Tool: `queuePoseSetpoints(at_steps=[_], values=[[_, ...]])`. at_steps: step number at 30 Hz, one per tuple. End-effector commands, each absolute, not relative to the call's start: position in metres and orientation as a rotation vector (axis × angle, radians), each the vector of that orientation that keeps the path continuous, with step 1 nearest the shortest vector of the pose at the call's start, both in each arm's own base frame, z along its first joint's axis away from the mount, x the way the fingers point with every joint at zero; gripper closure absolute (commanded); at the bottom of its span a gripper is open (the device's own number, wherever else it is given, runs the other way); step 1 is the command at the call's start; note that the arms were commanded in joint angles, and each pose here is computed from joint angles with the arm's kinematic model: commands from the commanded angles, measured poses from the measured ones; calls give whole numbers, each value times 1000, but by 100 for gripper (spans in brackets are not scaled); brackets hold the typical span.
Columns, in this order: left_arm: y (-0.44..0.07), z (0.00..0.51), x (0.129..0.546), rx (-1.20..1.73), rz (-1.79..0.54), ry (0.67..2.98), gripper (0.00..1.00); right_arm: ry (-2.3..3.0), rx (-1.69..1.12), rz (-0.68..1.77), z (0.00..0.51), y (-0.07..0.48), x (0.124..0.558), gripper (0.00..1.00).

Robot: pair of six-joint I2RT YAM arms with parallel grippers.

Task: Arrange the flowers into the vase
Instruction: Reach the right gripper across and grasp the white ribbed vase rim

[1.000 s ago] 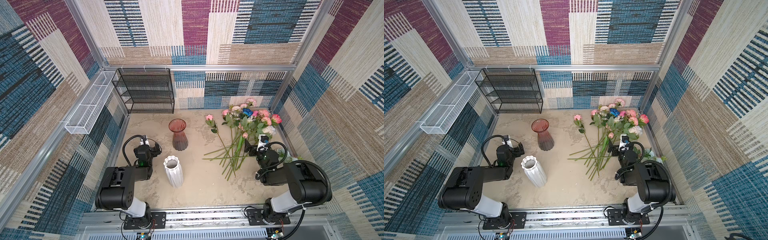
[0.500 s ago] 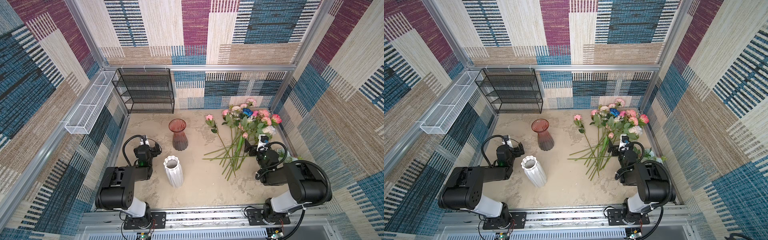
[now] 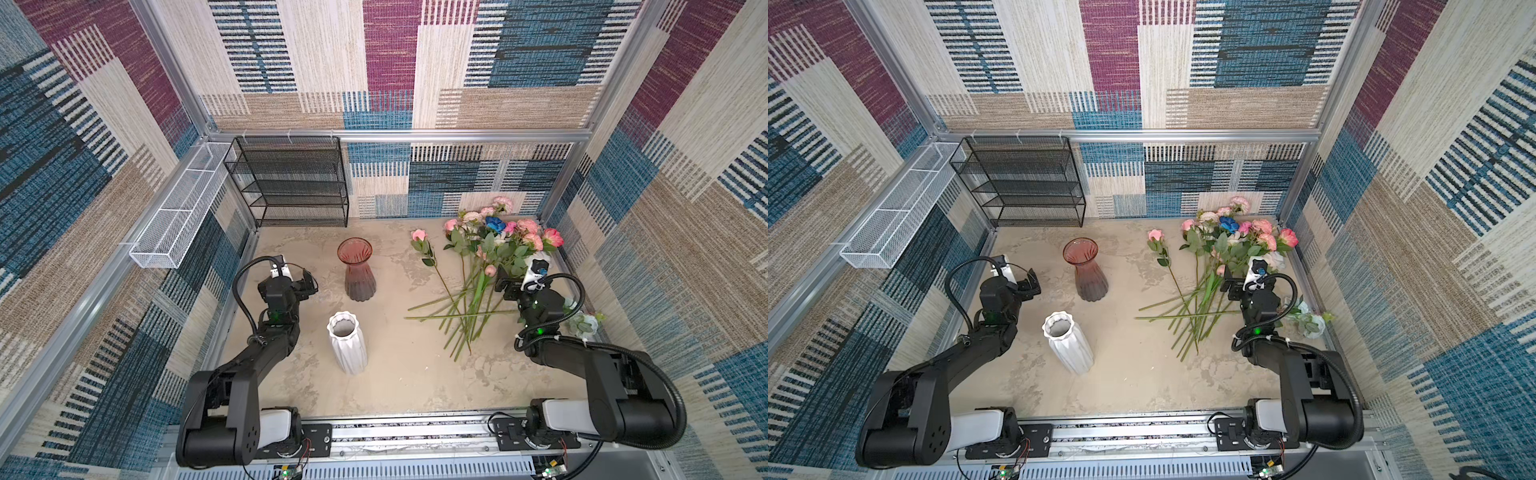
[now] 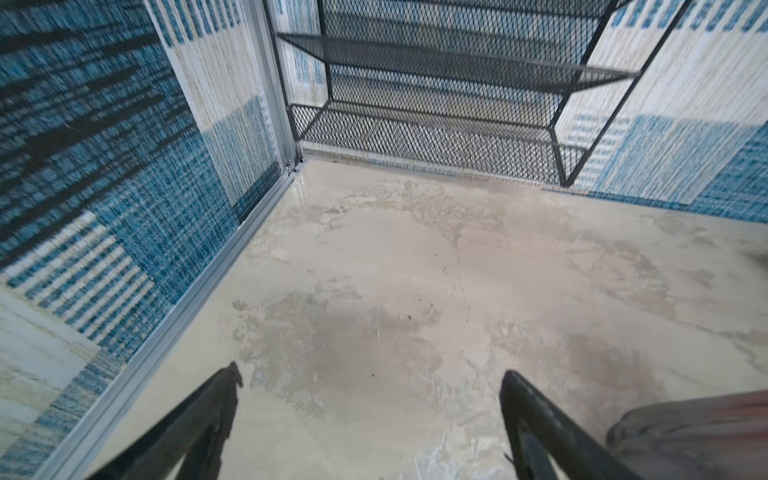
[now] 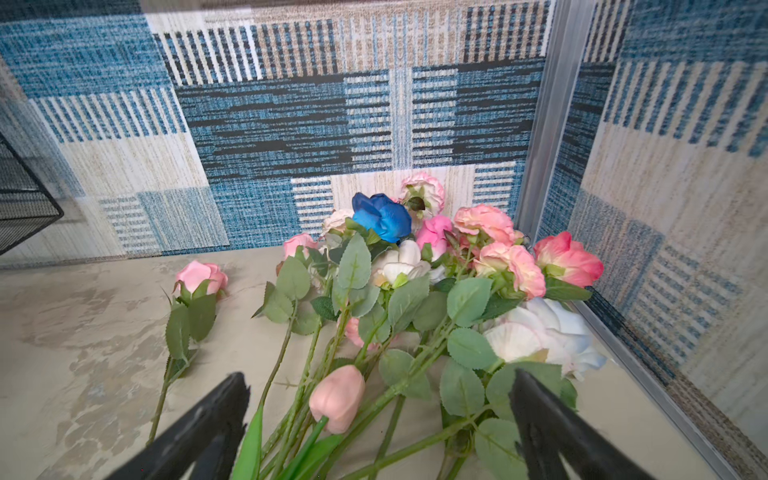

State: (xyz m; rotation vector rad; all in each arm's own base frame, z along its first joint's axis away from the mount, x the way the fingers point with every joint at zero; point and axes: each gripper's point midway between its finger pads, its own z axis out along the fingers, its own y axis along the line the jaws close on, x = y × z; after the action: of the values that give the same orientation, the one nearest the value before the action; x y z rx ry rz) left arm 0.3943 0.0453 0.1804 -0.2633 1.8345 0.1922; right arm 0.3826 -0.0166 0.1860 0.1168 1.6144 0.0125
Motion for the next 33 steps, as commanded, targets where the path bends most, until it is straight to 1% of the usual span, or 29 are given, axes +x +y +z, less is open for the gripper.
queuePoseSetpoints(at_steps=[1,4,7,9,11,12,14,16,19,21,23,25,26,30,33], values=[[59,189,380,-370,238,1870,1,1656,229,22,189,-26,381,1],[65,220,376,-496,170,1782,1,1648,389,36,204,-41,382,0],[80,233,365,-766,92,1724,1,1652,525,130,213,-43,385,0],[81,229,353,-933,-4,1726,1,1666,604,251,215,-35,387,0],[90,210,320,-1267,-83,1654,1,1724,829,337,196,-39,381,0],[90,210,317,-1289,-131,1637,1,1737,786,382,199,-31,384,0],[79,219,319,-1183,-246,1636,1,1749,639,517,205,-5,389,0],[69,229,320,-1103,-317,1641,1,1735,613,630,206,9,388,0],[54,246,316,-1025,-450,1589,1,1763,468,781,214,39,386,0],[44,258,309,-997,-558,1526,1,1822,389,817,215,56,387,0],[40,264,298,-1005,-613,1494,0,1865,295,822,220,77,385,1],[32,262,285,-1002,-625,1558,2,1893,176,812,224,105,375,1],[28,264,280,-979,-619,1601,3,1897,145,801,226,115,370,1],[4,239,258,-935,-605,1886,24,1912,47,847,228,149,349,1],[-4,209,240,-984,-619,1995,27,1912,-74,922,235,179,331,1]])
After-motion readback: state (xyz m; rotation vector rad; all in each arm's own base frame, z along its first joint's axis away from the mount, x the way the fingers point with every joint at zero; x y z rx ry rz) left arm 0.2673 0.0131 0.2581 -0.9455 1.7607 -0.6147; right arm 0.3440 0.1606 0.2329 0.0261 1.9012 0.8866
